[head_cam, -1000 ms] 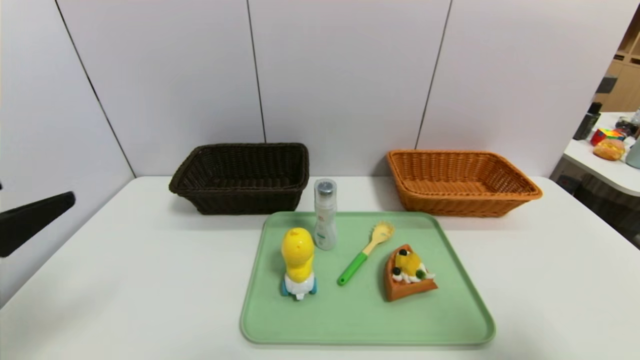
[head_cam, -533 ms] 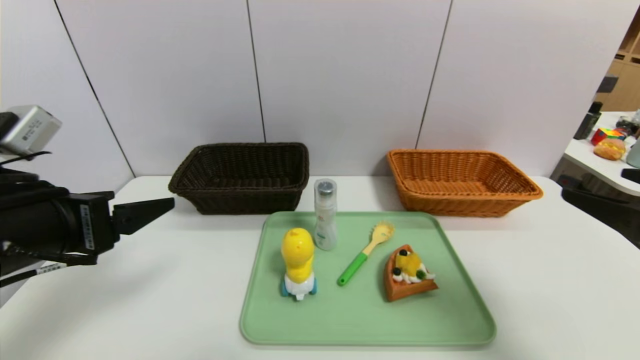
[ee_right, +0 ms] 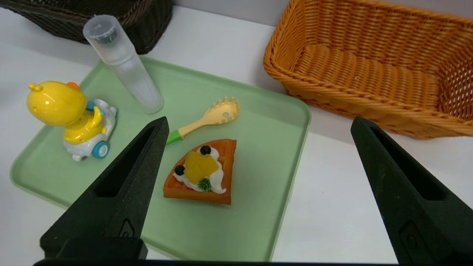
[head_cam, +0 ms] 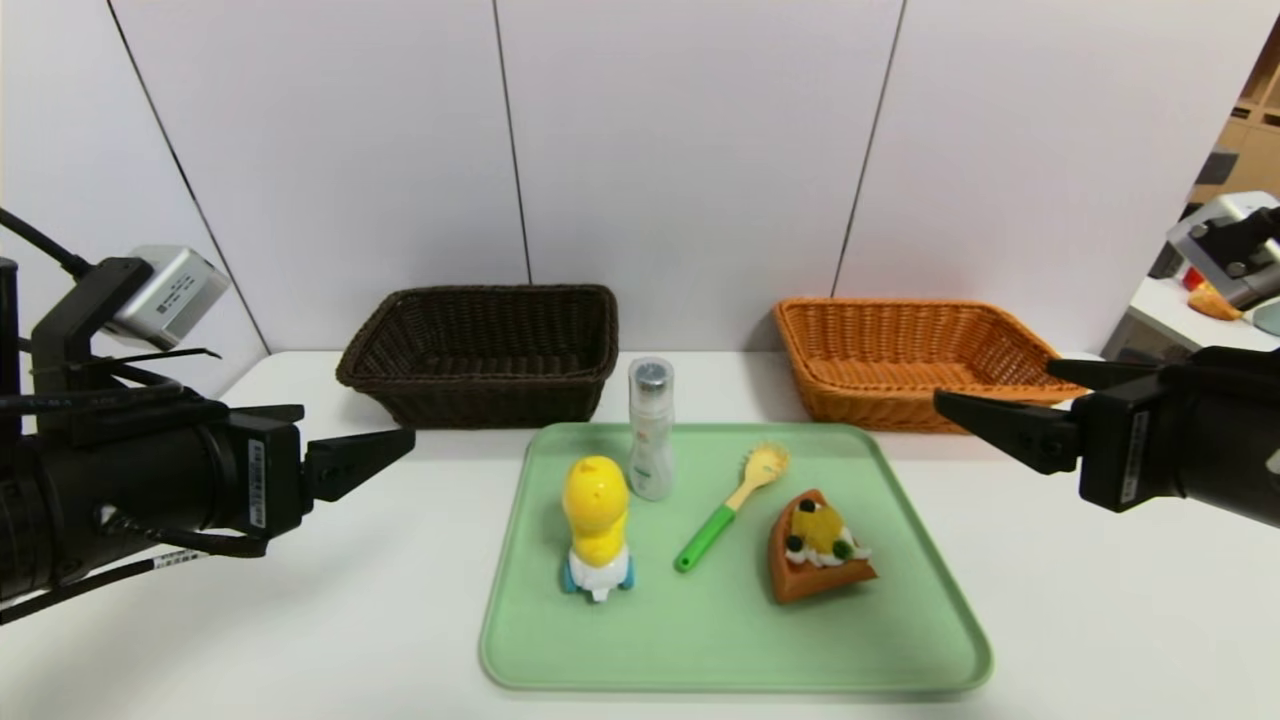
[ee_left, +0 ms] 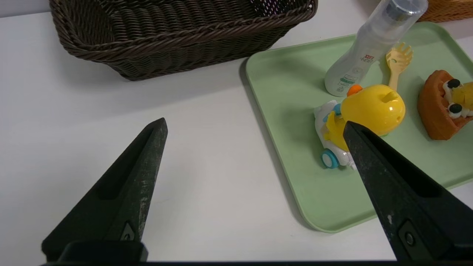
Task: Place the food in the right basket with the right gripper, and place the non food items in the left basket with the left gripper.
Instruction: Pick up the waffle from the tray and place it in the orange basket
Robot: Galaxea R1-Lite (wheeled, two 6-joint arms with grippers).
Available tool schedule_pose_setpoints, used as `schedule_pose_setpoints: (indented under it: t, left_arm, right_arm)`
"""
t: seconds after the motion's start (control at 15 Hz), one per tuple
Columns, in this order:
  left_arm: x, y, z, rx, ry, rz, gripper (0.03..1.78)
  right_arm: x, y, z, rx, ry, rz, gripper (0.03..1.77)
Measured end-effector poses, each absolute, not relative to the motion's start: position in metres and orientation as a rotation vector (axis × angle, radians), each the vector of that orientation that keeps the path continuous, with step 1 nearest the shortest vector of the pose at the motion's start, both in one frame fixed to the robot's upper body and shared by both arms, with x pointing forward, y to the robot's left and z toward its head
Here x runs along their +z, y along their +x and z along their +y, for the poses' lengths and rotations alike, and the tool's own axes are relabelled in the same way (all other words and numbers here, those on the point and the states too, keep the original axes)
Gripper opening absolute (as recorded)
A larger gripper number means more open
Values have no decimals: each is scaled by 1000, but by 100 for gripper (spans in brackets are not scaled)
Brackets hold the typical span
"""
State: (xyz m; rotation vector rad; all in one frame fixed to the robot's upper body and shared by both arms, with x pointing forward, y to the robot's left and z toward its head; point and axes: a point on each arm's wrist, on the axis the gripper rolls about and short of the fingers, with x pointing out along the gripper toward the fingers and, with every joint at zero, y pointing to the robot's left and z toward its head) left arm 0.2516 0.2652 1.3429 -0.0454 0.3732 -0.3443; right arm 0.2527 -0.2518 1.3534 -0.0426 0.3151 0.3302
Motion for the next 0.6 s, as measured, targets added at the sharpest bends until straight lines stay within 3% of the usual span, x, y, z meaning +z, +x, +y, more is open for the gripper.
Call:
schedule_pose_setpoints:
  t: [0.6]
  left_arm:
    - [1338, 249, 260, -340, -28, 387, 169]
  right_arm:
    - [1366, 235, -223, 256, 23, 602, 170]
